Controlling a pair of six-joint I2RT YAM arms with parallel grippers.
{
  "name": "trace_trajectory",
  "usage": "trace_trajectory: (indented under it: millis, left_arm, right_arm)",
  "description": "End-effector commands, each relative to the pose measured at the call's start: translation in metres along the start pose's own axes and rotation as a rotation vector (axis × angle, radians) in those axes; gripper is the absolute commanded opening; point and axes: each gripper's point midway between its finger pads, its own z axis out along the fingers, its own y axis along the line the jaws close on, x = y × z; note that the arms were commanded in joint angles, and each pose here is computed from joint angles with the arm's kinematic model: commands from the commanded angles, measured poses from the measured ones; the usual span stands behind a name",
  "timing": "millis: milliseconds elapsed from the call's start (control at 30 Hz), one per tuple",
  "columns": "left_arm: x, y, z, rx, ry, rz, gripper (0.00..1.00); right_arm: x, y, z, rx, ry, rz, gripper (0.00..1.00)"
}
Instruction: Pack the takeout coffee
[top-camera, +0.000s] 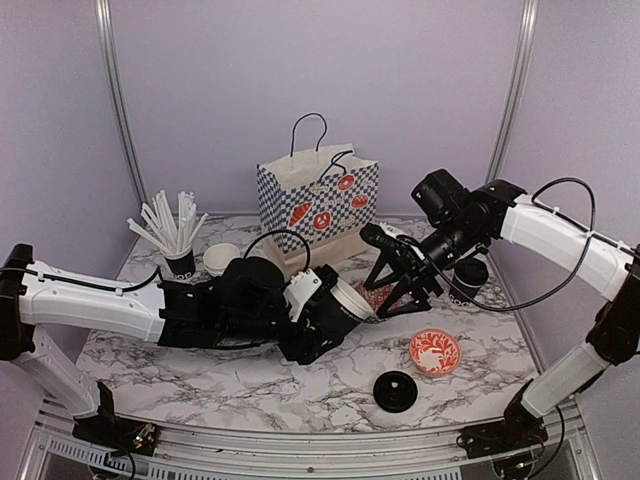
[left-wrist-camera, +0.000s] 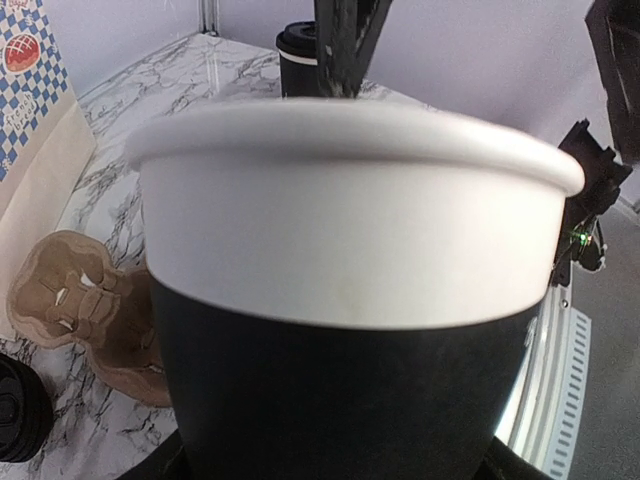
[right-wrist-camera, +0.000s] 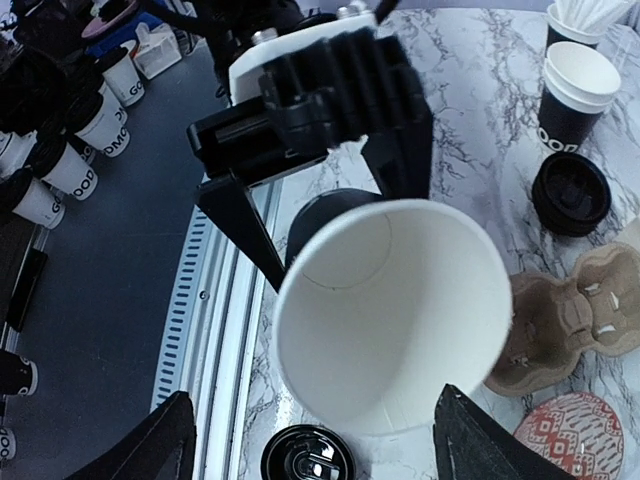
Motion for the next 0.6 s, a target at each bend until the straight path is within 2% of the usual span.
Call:
trace_trajectory:
  millis: [0, 67, 133, 233, 333, 400, 467, 567]
  left_arm:
    - [-0.037, -0.005, -0.005, 0.022, -0.137, -0.068, 0.73]
    - [-0.039, -0.004, -0.005, 0.016, -0.142, -0.073, 0.73]
    - [-0.039, -0.003, -0.005, 0.008, -0.143, -0.078, 0.73]
    - [-0.037, 0.0, -0.006, -0.005, -0.141, -0.083, 0.74]
    - [-0.03, 0.013, -0.006, -0.077, -0.121, -0.097, 0.84]
    - [-0.021, 0.022, -0.008, -0.127, -0.088, -0.092, 0.92]
    - [-0.008, 0.031, -0.015, -0.177, -0.05, -0.091, 0.99]
    - [0.01, 0.039, -0.031, -0.214, -0.014, -0.092, 0.99]
  right_arm:
    - [-0.029, 0.014, 0.012, -0.044, -0.007, -0.088, 0.77]
    - [-0.031, 0.015, 0.019, -0.054, 0.013, -0.097, 0.73]
    - [-0.031, 0.017, 0.025, -0.062, 0.036, -0.102, 0.62]
    - [-0.031, 0.014, 0.03, -0.055, 0.049, -0.096, 0.32]
    - [-0.031, 0.009, 0.031, -0.029, 0.06, -0.095, 0.06]
    - [-0.028, 0.003, 0.035, 0.012, 0.09, -0.105, 0.0]
    - [-0.02, -0.004, 0.043, 0.063, 0.146, -0.128, 0.0]
    - [-0.005, -0.006, 0.063, 0.126, 0.265, -0.191, 0.0]
